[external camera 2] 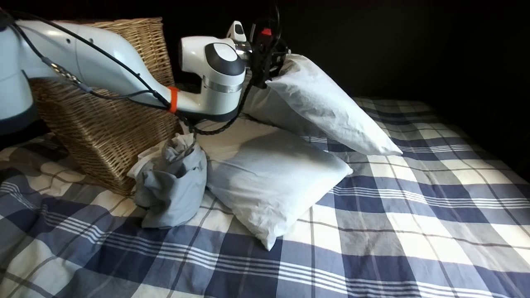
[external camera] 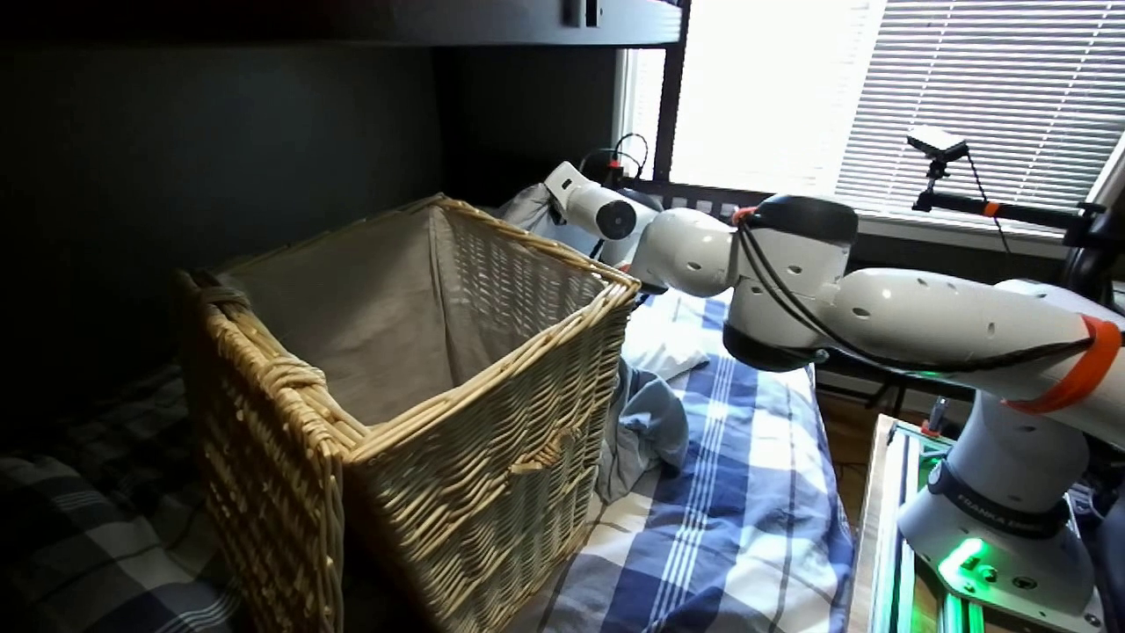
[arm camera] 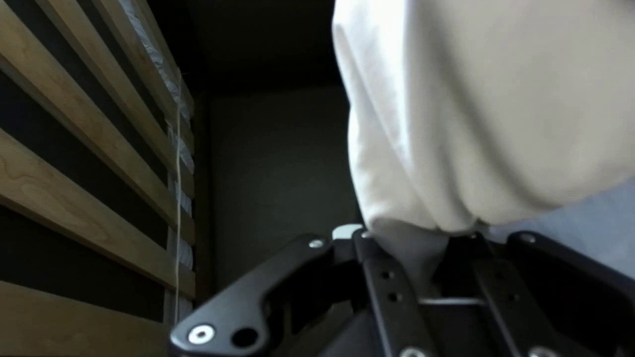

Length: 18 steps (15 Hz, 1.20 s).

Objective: Pick up a pillow and move it to the right

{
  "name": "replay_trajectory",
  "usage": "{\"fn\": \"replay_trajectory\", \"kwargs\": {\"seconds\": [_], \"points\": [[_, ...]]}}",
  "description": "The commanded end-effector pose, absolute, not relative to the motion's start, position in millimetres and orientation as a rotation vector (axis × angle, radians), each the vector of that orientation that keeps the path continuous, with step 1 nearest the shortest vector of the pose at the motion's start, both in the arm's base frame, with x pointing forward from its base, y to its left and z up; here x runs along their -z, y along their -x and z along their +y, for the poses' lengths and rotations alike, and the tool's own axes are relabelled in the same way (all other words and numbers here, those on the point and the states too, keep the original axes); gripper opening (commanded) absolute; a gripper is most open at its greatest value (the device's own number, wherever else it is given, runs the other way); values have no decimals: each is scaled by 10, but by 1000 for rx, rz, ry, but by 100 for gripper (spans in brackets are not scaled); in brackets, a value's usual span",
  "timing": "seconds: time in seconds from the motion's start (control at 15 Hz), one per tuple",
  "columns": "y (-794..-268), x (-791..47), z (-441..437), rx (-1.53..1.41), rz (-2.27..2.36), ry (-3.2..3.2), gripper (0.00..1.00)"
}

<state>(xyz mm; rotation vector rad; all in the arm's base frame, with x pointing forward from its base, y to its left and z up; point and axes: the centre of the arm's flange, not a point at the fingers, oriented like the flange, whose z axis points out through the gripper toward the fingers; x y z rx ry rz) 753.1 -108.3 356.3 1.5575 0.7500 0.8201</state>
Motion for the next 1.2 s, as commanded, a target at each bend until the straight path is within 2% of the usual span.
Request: {"fn": "replay_trajectory", "kwargs": {"seconds": [0.0,0.2,0.4,0.47,0.53,0.67,1.13], "points": [[-8235,-3556,-1548,-884,696,-1388,5],[-8379,-3639,-1894,-912,666,-1306,5],[-8440,-4148,-2285,-942,547,-1267,5],[-8433,-4321,-2430,-1071,629,-1384,5],[-8437,-4368,-2539,-996,521,-1216,5],[-8351,-4468,-2840,-953,371,-1354,5],[-7729,-4788,-3654,-899,158,-1176,5]]}}
